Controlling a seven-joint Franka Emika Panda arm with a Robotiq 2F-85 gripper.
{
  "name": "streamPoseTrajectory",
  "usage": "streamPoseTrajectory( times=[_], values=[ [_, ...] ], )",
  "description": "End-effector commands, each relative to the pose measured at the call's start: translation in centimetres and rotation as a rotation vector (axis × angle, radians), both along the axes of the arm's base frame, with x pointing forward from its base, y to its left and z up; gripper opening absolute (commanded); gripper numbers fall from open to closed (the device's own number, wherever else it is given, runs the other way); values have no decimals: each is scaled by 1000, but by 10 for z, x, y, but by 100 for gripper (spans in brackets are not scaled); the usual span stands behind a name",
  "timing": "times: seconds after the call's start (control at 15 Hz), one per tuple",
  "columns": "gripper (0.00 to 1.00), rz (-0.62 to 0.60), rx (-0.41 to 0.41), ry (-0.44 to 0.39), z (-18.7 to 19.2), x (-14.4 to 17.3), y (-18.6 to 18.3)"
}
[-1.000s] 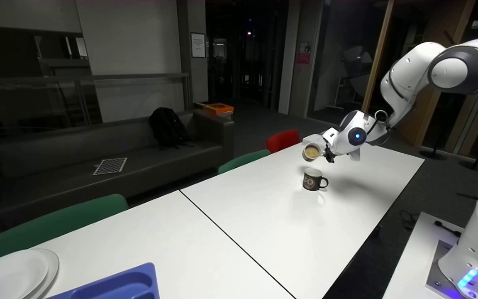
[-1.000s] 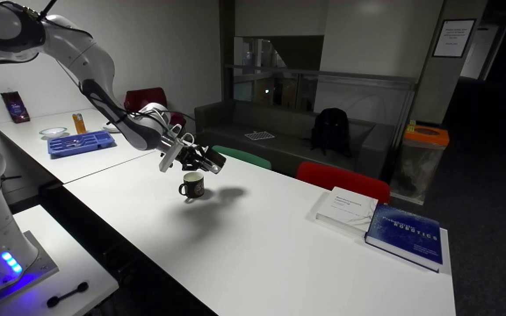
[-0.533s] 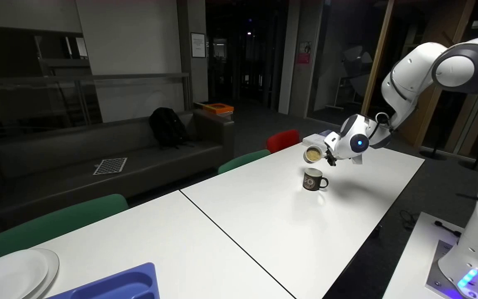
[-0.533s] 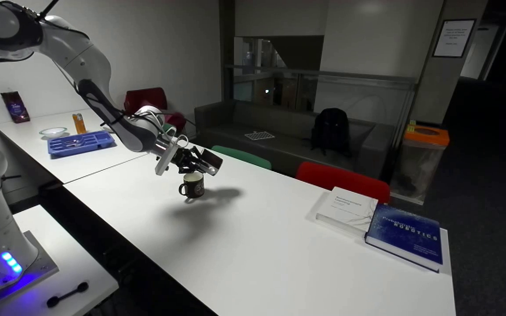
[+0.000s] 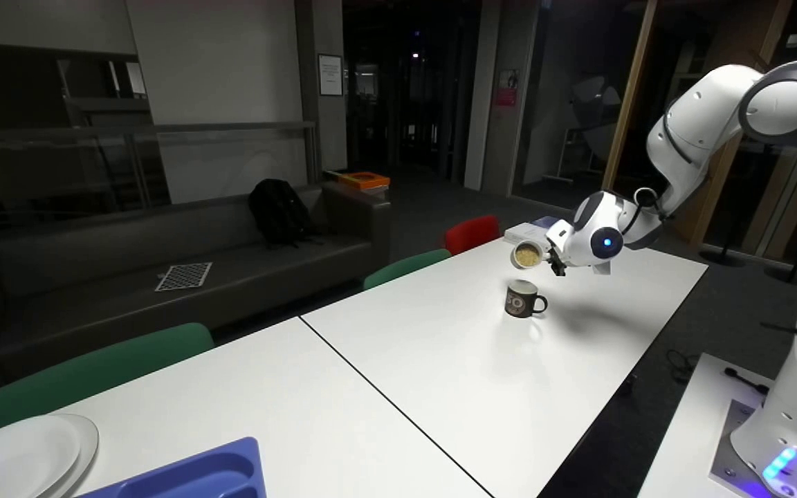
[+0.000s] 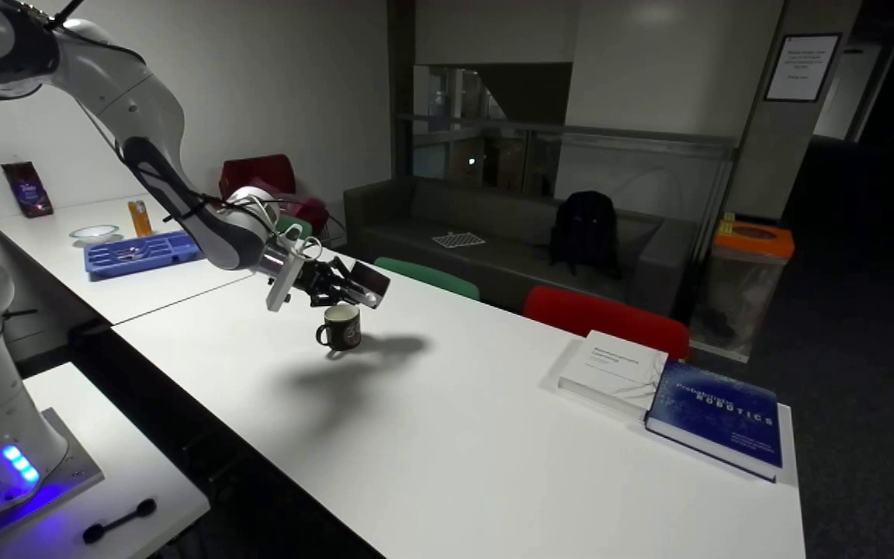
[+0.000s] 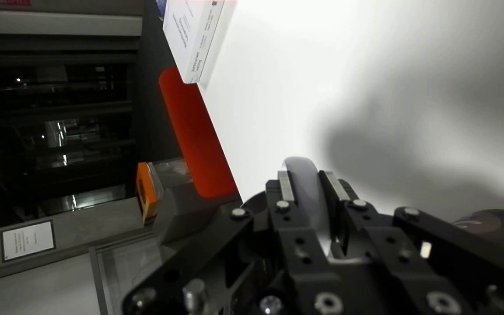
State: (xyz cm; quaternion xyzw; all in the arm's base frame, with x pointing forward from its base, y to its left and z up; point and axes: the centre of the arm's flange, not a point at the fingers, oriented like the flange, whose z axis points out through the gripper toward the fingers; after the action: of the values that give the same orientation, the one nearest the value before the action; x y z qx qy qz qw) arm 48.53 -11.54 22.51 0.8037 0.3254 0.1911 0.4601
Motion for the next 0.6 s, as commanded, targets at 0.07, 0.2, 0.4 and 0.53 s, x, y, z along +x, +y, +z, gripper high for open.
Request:
streamPoseTrajectory(
  times=[0.07,0.2,0.4,0.53],
  values=[
    [5,5,-39,-102,24,-18,6],
    [5,8,-47,-128,23,-20,13],
    [5,21,-43,-135,22,-21,23],
    [5,24,-35,-131,20,-21,26]
  ],
)
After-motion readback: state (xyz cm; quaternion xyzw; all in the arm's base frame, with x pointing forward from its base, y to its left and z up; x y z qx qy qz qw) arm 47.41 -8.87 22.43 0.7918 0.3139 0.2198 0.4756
